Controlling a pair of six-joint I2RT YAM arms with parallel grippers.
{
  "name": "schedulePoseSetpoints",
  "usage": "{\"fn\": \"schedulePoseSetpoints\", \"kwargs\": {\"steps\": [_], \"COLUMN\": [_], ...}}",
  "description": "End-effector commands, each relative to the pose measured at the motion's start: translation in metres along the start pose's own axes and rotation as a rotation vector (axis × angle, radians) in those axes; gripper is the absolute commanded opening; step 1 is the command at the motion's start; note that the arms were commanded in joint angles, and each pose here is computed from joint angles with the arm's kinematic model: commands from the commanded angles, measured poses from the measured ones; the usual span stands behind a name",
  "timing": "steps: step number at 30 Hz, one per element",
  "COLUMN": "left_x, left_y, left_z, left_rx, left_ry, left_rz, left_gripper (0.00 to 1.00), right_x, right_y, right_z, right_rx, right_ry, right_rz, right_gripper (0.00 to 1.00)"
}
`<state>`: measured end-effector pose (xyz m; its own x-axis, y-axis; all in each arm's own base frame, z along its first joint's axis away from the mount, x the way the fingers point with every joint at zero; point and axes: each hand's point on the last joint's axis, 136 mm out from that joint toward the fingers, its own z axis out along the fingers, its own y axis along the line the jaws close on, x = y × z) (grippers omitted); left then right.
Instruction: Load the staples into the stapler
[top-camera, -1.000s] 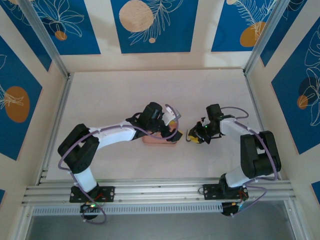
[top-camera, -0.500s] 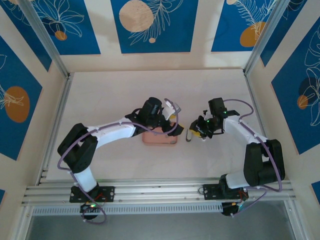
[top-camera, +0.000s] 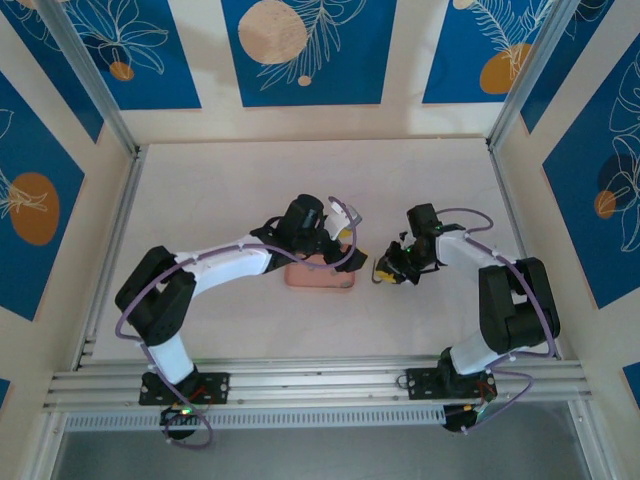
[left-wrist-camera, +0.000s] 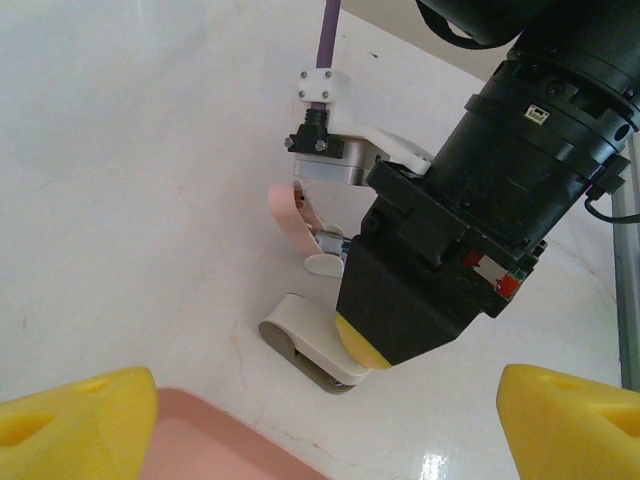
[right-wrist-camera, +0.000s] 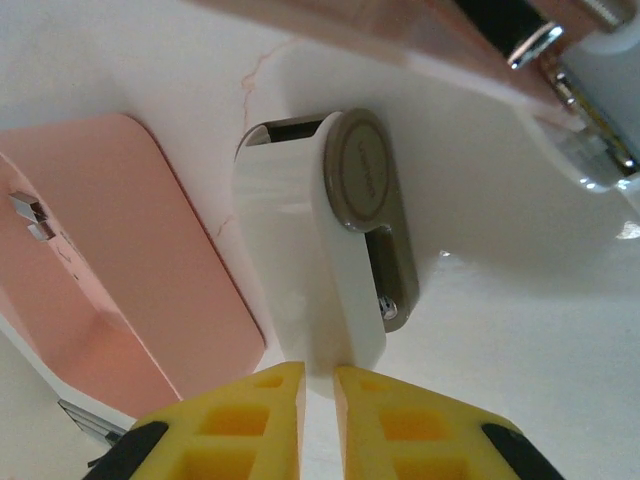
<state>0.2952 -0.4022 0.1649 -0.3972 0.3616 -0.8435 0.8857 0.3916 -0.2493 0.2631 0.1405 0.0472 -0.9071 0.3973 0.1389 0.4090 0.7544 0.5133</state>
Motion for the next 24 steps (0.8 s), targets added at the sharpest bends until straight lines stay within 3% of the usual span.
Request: {"fn": "schedulePoseSetpoints", "kwargs": {"steps": [1,11,15,19,24], "left_x": [-0.01,-0.027,-0.033,-0.035,-0.037], "left_y": [0.006,0.011,0.018,0.023,0.027], "left_z": [0.003,0.025,0.04,0.061,0.089], "left_rx": [-0.002,0.027,0.031,0.052,0.1], "left_ry": [-0.012,-0.004,-0.005,-0.012,-0.007], "left_rz": [-0.016,-0.103,-0.154,-0.198,-0.257], "left_gripper": [0.88,0.88,0.88,0.88,0.87], "right_x": [0.007,-0.006,-0.01,-0.013,-0.009], "right_y": [-0.021,0.036,0.02,-0.006,-0.025], "right_z": [0.008,-0.055,-0.079,-0.098,-0.103], "right_rx": [0.069,-0.141,-0.181,-0.312,-0.395], "right_ry": [0.016,-0.13,-0.168,-0.191,-0.177], "right_rz": [0.036,-0.098,-0.042,0.072,0.144], "right_gripper": [0.17,0.34,0.37,0.39,0.39]}}
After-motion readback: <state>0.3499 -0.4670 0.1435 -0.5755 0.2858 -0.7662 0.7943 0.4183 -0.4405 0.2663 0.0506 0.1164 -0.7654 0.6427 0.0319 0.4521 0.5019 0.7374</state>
